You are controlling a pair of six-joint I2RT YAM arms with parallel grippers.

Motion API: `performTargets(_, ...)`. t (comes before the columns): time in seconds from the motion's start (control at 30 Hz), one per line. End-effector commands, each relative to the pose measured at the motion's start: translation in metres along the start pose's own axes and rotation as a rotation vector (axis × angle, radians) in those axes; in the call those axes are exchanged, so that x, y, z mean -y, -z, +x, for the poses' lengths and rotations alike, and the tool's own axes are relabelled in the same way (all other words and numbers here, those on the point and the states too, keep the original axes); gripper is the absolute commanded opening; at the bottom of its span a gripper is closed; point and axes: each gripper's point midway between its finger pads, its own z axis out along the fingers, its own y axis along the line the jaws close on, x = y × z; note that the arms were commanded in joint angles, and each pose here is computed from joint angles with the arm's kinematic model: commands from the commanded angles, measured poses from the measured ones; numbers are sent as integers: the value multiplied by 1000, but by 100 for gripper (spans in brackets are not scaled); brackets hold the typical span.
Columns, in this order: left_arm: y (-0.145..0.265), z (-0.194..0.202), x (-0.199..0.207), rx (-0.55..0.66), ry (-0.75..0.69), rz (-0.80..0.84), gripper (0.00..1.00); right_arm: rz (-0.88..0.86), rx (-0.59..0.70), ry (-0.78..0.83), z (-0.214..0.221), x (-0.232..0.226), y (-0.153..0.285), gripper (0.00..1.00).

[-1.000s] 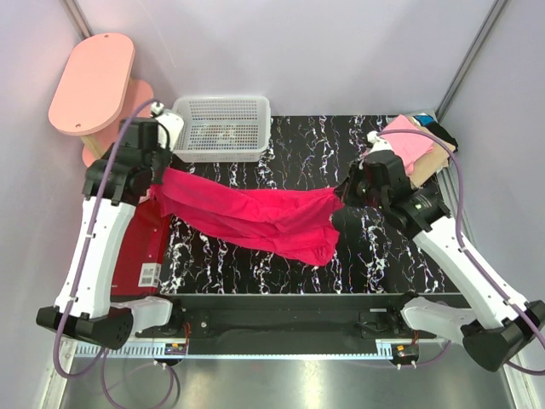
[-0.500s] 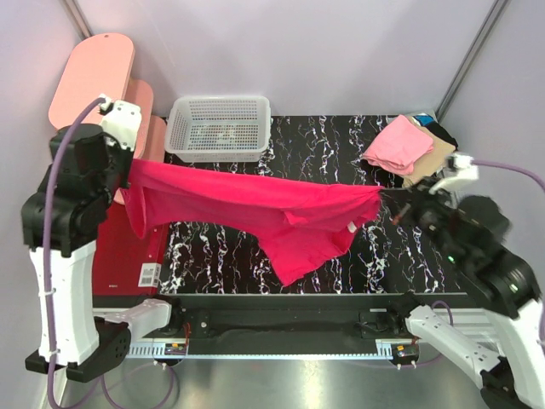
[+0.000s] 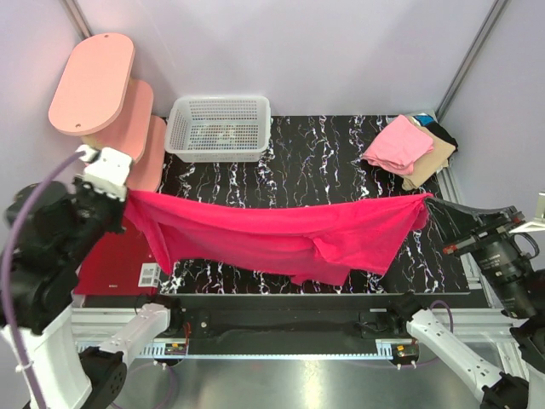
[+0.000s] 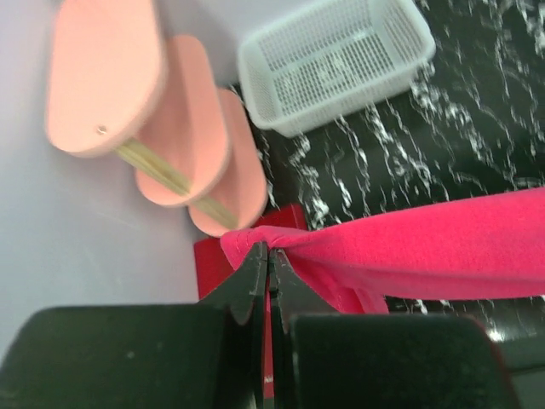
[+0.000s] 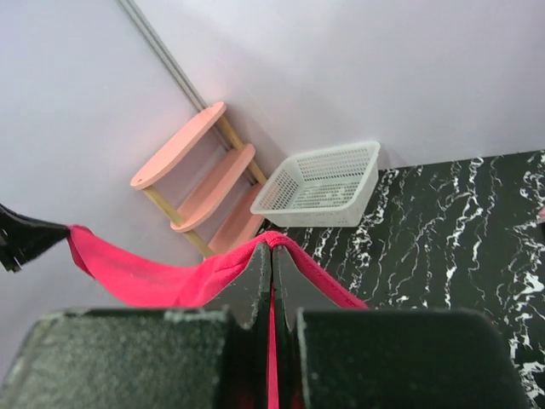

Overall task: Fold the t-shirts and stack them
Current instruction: Flatten out the tshirt

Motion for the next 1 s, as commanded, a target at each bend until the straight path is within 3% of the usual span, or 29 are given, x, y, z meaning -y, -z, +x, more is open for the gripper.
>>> performTargets(0.0,-41,70,31,-254,-53,128,0,119,-9,3,10,21,-30,0)
performTargets(0.17,-101,104,34,-350,-122,114,0,309,-59,46,37,59,-78,0)
performTargets(0.37,-197,156,44,-484,-203,112,0,560,-250,114,132,126,-158,0)
performTargets(0.6,-298,211,54,-646,-266,126,0,750,-437,111,246,204,-192,0)
performTargets(0.7,-333,230,56,-701,-286,117,0,813,-435,148,258,227,-198,0)
performTargets(0.97,-380,234,22,-692,-310,-34,0,835,-415,174,262,259,-233,0)
